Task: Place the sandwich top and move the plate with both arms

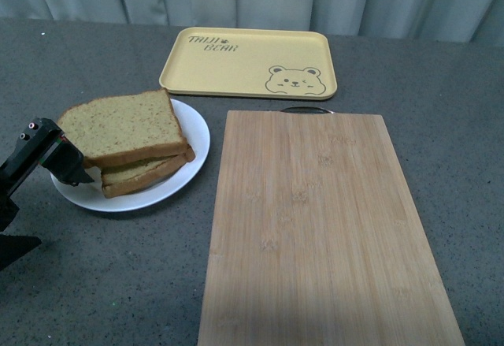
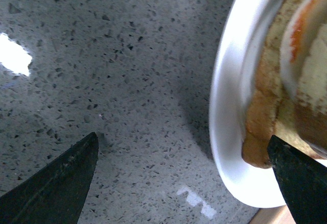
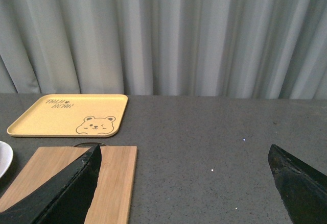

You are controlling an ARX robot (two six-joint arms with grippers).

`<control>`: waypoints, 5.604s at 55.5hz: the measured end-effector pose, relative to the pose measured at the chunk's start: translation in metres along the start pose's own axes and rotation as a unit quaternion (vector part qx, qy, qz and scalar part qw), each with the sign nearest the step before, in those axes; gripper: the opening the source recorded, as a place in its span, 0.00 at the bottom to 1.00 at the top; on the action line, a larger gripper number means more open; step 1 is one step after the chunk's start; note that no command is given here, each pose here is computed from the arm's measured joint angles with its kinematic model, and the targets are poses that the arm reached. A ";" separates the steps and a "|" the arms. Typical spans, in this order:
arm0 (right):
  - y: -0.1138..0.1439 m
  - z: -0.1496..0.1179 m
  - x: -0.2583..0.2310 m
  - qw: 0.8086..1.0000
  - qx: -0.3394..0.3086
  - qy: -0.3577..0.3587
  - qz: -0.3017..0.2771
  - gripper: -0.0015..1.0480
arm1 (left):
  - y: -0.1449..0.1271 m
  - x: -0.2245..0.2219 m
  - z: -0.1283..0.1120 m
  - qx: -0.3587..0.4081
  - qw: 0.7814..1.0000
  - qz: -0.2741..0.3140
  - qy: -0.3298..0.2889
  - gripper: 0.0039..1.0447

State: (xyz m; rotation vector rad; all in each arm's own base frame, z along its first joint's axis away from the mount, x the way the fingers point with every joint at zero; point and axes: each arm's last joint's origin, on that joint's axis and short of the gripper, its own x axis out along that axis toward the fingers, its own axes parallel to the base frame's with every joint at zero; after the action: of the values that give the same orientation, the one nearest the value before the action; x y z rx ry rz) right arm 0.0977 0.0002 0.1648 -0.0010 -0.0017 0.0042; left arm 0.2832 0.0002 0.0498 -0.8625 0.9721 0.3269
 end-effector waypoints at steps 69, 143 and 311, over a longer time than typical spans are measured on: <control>0.000 0.000 0.000 1.000 0.000 0.000 0.000 0.91 | 0.000 0.008 0.014 -0.069 0.983 -0.167 -0.015 0.03; 0.000 0.000 0.000 1.000 0.000 0.000 0.000 0.91 | -0.216 0.138 0.071 -0.087 0.970 -0.225 0.020 0.03; 0.000 0.000 0.000 1.000 0.000 0.000 0.000 0.91 | 0.039 -0.193 -0.064 0.396 0.780 -0.158 -0.458 0.03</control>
State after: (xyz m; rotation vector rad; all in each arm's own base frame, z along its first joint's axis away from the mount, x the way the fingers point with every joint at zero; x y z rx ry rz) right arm 0.0977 0.0002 0.1648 -0.0010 -0.0017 0.0042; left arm 0.1169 -0.0002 0.1727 -0.0071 -0.0204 -0.0016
